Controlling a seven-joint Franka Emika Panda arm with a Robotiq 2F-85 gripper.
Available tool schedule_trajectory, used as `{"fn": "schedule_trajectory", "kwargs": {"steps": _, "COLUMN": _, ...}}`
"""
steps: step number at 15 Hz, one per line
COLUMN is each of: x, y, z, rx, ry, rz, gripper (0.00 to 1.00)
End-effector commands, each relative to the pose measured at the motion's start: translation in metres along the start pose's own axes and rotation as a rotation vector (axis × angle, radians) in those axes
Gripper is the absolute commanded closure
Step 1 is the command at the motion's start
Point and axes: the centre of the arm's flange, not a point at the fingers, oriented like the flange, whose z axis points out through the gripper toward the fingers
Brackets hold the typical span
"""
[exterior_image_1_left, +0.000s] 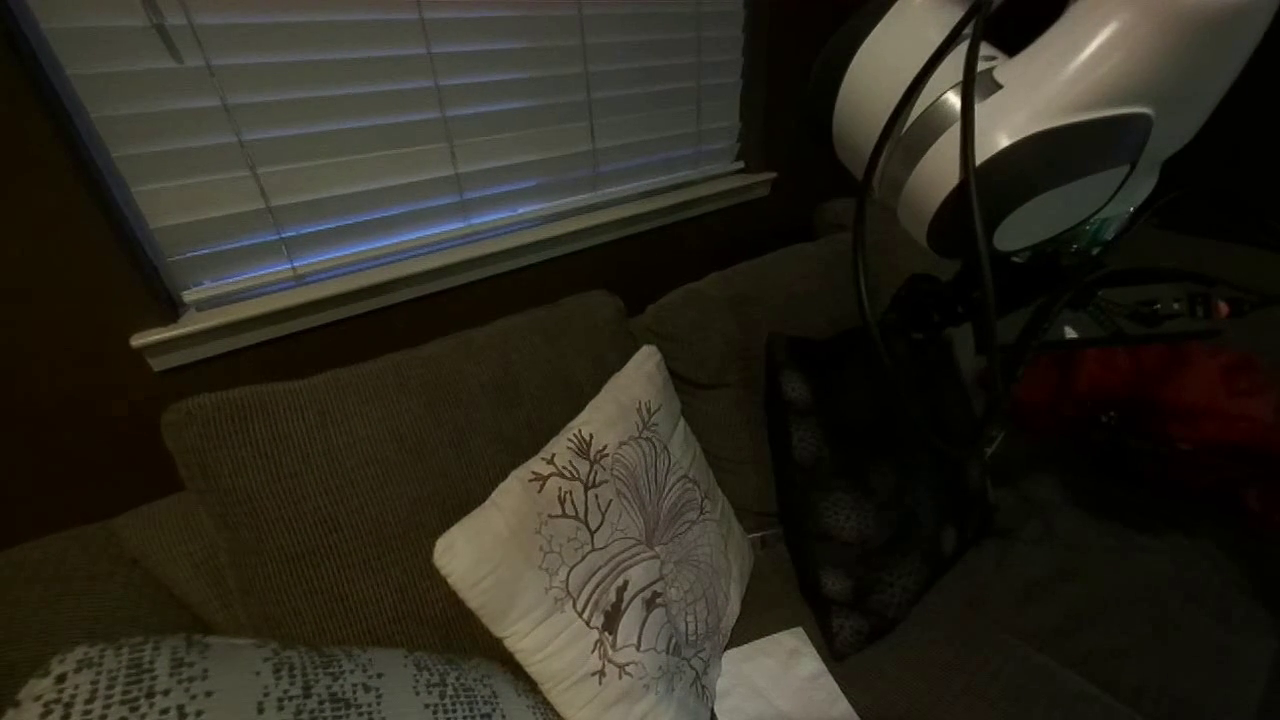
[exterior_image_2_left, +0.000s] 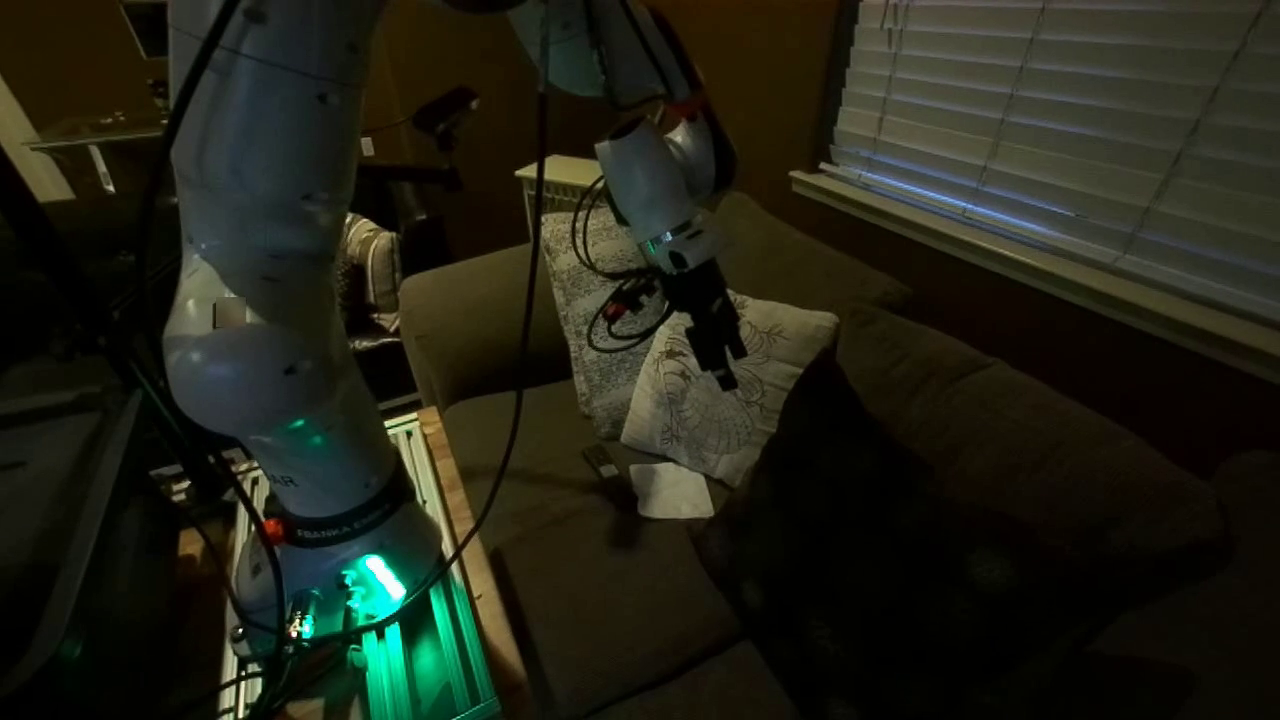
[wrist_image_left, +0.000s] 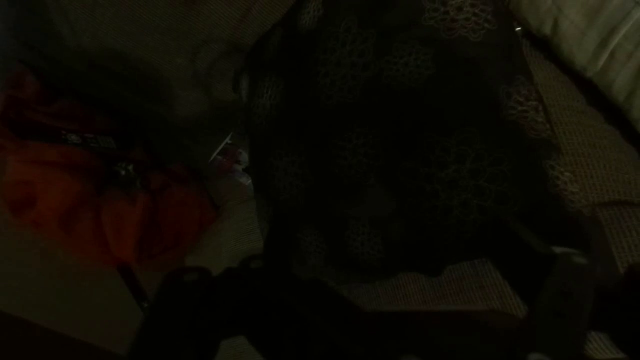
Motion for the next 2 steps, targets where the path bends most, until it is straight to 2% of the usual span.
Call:
{"fn": "schedule_trajectory", "kwargs": {"steps": 1, "x": 0.0, "y": 0.0, "z": 0.0, "rx": 0.0, "ry": 0.0, "rz": 0.0, "gripper": 0.0}}
{"fn": "schedule_trajectory", "kwargs": {"steps": 2, "x": 0.0, "y": 0.0, "z": 0.0, "rx": 0.0, "ry": 0.0, "rz": 0.0, "gripper": 0.0}}
